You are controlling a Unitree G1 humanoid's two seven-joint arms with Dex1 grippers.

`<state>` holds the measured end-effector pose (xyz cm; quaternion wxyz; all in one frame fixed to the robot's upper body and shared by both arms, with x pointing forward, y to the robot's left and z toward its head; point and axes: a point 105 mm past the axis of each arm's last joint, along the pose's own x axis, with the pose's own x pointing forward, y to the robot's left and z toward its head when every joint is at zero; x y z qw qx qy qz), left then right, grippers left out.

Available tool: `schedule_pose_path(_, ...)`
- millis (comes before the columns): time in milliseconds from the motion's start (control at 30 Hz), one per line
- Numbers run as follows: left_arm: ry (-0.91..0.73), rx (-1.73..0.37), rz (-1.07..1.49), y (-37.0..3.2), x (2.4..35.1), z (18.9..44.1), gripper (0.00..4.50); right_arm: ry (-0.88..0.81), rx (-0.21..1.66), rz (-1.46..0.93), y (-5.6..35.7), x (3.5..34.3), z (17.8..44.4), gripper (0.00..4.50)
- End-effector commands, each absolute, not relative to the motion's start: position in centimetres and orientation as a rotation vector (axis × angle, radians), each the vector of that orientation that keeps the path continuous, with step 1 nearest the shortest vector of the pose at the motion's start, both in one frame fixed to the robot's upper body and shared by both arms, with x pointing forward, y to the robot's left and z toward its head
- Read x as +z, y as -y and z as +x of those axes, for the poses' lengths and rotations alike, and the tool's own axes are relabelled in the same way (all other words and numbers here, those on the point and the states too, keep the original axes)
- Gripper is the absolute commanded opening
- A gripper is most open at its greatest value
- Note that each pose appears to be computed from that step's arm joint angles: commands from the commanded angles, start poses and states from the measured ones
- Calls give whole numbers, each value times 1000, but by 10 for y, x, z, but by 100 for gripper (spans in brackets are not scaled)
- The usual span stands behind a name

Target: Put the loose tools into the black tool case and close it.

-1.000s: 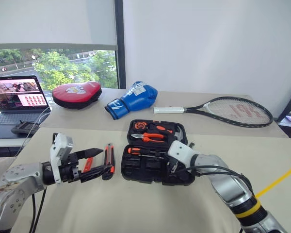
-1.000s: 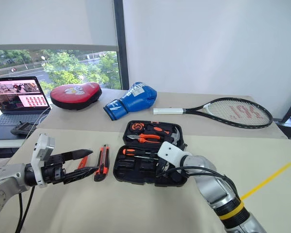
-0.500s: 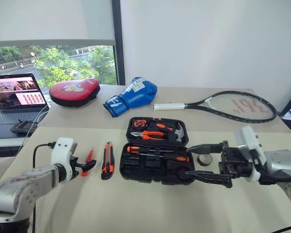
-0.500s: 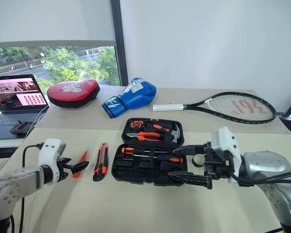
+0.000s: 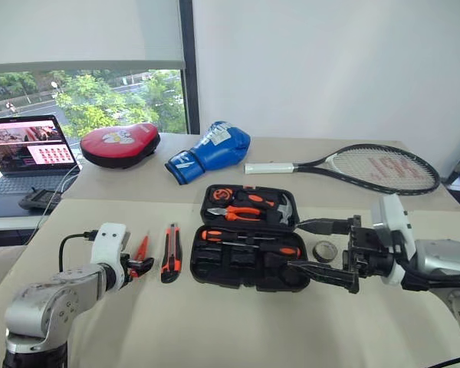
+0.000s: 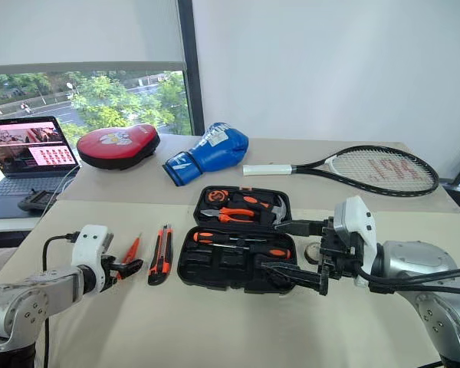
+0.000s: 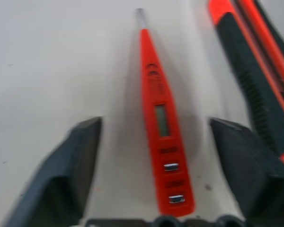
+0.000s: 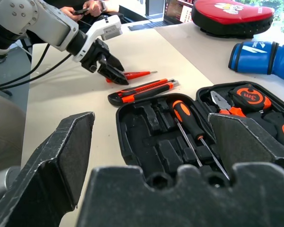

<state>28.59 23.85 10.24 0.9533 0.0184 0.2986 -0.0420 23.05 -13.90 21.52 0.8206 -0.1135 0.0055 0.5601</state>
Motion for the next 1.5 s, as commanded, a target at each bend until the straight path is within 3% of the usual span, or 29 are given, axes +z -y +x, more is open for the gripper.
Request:
schedule_pose_path(33, -619, -93, 23, -238, 95, 282, 221, 54, 1191, -275, 137, 227, 226, 450)
schedule_pose_path(133, -463, -185, -34, -229, 118, 293, 105, 60, 1172, -272, 137, 227, 226, 450)
schedule_pose_path(200, -293, -339, -92, -213, 150, 301, 60, 55, 1149, -270, 140, 225, 226, 450)
schedule_pose_path(267, -196, -479, -102, -201, 171, 303, 60, 53, 1136, -268, 140, 224, 226, 450)
schedule_pose_path(400, -244, -996, 13, -159, 194, 291, 60, 44, 1109, -269, 144, 221, 219, 450)
schedule_pose_path(500, -273, -1220, 376, -144, 182, 304, 60, 26, 1069, -271, 150, 218, 213, 450)
schedule_pose_path(600, -314, -1378, 574, -138, 168, 312, 60, 19, 1041, -271, 153, 218, 209, 450)
schedule_pose_path(733, -359, -1453, 756, -110, 153, 346, 60, -11, 979, -293, 165, 214, 200, 450)
schedule_pose_path(967, -411, -1491, 820, -87, 145, 358, 60, -51, 904, -303, 181, 210, 185, 450)
schedule_pose_path(1500, -500, -1489, 821, -85, 140, 343, 60, -58, 893, -294, 181, 208, 182, 450)
